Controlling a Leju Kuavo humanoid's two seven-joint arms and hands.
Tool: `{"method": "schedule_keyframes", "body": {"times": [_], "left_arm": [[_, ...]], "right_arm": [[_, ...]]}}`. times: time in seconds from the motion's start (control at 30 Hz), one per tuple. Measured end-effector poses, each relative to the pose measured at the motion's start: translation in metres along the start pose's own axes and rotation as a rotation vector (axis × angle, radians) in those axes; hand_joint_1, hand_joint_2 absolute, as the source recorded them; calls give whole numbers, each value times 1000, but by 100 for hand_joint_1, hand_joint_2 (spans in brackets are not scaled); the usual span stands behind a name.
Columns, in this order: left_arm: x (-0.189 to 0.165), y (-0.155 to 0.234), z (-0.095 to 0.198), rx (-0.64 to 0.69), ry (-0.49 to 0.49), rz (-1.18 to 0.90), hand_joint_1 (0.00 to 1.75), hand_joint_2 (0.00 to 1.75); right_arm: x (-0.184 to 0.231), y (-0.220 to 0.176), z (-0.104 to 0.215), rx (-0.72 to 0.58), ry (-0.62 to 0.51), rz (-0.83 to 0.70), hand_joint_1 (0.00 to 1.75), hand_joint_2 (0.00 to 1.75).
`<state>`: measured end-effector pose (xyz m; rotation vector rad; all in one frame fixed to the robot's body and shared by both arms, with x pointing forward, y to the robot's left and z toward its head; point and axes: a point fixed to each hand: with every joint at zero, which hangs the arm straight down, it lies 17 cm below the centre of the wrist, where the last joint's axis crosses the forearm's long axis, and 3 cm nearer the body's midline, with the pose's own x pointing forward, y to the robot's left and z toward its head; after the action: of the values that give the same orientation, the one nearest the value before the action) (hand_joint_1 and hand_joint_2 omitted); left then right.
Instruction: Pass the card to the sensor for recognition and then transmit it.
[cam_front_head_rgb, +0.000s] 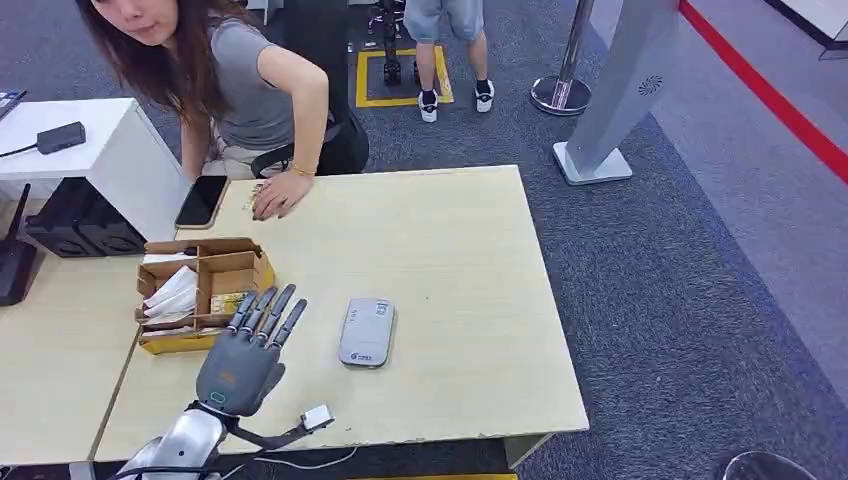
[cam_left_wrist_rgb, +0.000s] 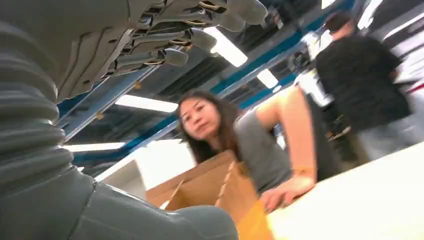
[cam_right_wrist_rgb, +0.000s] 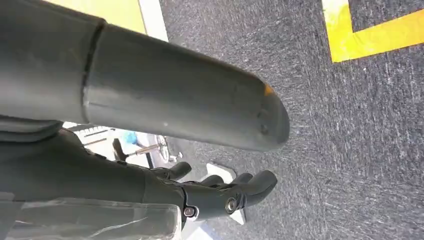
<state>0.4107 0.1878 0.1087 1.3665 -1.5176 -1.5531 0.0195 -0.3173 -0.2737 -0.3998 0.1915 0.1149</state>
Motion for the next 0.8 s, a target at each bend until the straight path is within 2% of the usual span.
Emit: {"method": "schedule_keyframes", "body": {"times": [0.4,0.8], "left_arm": [[-38,-11,-2,-72,144,-10,0,175],[-43,-12,-3,-75,161,-10,0,175]], "right_arm": [[-1,3,1,0,6,-10,0,0],[-2,3,1,1,11,-16,0,0]]}}
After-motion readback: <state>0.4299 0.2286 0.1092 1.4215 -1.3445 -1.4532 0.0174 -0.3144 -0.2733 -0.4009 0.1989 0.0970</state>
